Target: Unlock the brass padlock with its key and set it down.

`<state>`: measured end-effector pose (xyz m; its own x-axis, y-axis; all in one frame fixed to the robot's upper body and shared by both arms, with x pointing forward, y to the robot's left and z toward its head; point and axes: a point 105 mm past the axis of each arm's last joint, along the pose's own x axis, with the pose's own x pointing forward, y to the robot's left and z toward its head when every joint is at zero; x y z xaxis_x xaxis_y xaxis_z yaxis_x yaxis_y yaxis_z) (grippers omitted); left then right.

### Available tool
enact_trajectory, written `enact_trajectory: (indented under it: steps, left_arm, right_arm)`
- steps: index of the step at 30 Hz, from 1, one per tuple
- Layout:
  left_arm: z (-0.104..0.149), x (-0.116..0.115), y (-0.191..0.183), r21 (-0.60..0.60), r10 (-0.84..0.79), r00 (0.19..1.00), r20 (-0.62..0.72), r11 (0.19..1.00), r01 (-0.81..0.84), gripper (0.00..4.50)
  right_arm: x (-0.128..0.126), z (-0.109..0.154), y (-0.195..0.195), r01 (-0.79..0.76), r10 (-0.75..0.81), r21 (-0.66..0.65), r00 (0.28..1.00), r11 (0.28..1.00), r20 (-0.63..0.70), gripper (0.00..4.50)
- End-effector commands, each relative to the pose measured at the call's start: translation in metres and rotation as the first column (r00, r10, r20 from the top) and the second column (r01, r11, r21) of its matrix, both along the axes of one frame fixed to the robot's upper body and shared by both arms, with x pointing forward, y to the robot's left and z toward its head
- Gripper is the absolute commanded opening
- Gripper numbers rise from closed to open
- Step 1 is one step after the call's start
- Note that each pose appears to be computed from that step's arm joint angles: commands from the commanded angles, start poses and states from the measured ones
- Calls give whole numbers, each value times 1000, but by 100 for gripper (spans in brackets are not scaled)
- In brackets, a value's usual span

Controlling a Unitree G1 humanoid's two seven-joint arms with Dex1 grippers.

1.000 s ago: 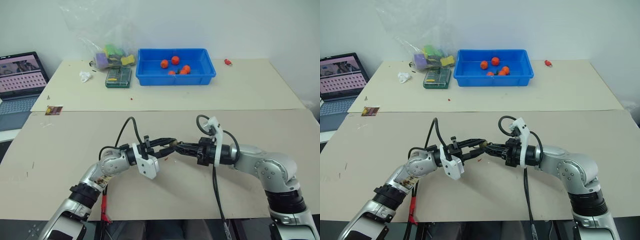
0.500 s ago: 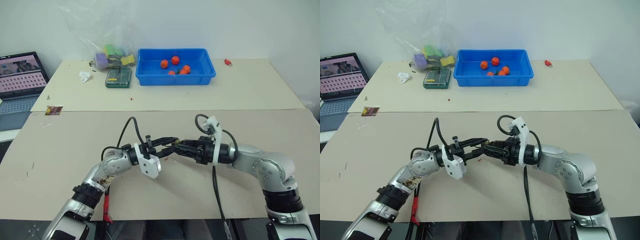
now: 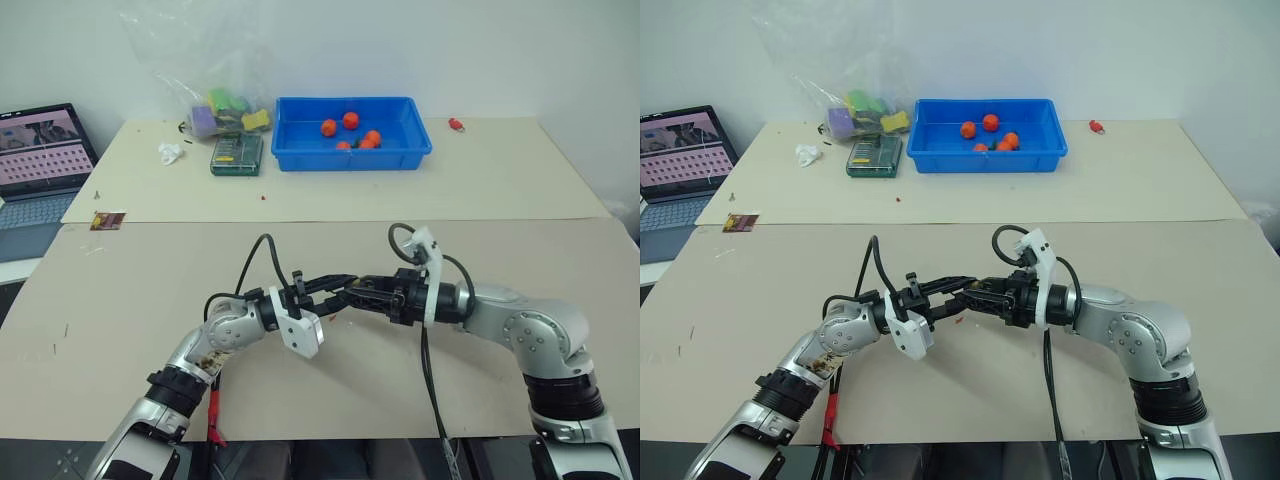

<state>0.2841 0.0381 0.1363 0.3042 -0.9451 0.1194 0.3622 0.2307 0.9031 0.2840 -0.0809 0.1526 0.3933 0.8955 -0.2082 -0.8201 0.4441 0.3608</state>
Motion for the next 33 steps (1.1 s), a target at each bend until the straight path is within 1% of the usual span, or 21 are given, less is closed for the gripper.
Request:
enact_trajectory:
  steps: [1, 8, 12, 15, 16, 17, 27, 29, 30, 31, 32, 33]
  left_arm:
    - [12, -4, -3, -38, -27, 999, 41, 999, 28, 82]
    - [11, -5, -3, -38, -27, 999, 39, 999, 28, 82]
    - [11, -4, -4, -37, -30, 999, 40, 999, 31, 82]
    - [11, -5, -4, -37, -32, 999, 42, 999, 34, 82]
    - [11, -5, -4, -37, -32, 999, 42, 999, 33, 82]
    - [11, -5, -3, -37, -31, 999, 41, 999, 32, 82]
    - [11, -4, -2, -44, -36, 999, 29, 998, 37, 82]
    - [9, -4, -1, -43, -37, 999, 9, 998, 38, 183]
    - [8, -3, -1, -41, -38, 999, -2, 998, 38, 220]
    - [8, -3, 0, -39, -39, 999, -8, 998, 39, 246]
    - [8, -4, 1, -40, -40, 999, -12, 998, 40, 303]
    - [7, -4, 1, -42, -41, 999, -17, 998, 40, 334]
  right_arm:
    - [2, 15, -2, -7, 6, 19, 999, 1000, 52, 289]
    - [2, 16, -3, -15, 14, 21, 999, 1000, 51, 289]
    - [1, 15, -3, -26, 25, 23, 999, 999, 43, 186]
    - [-1, 15, -2, -39, 38, 25, 998, 999, 40, 80]
    - [-2, 15, -2, -42, 41, 28, 998, 999, 38, 39]
    - [-2, 15, -1, -44, 43, 30, 998, 999, 37, 14]
    - [-1, 15, -1, -36, 35, 20, 998, 999, 48, 12]
    - [0, 15, -1, -33, 32, 19, 998, 999, 49, 12]
    - [1, 15, -1, -32, 31, 18, 998, 999, 50, 12]
    - [1, 14, -1, -31, 30, 16, 998, 999, 50, 12]
    - [1, 14, -1, -31, 30, 14, 998, 999, 50, 12]
    - [1, 14, -2, -31, 30, 14, 998, 999, 50, 12]
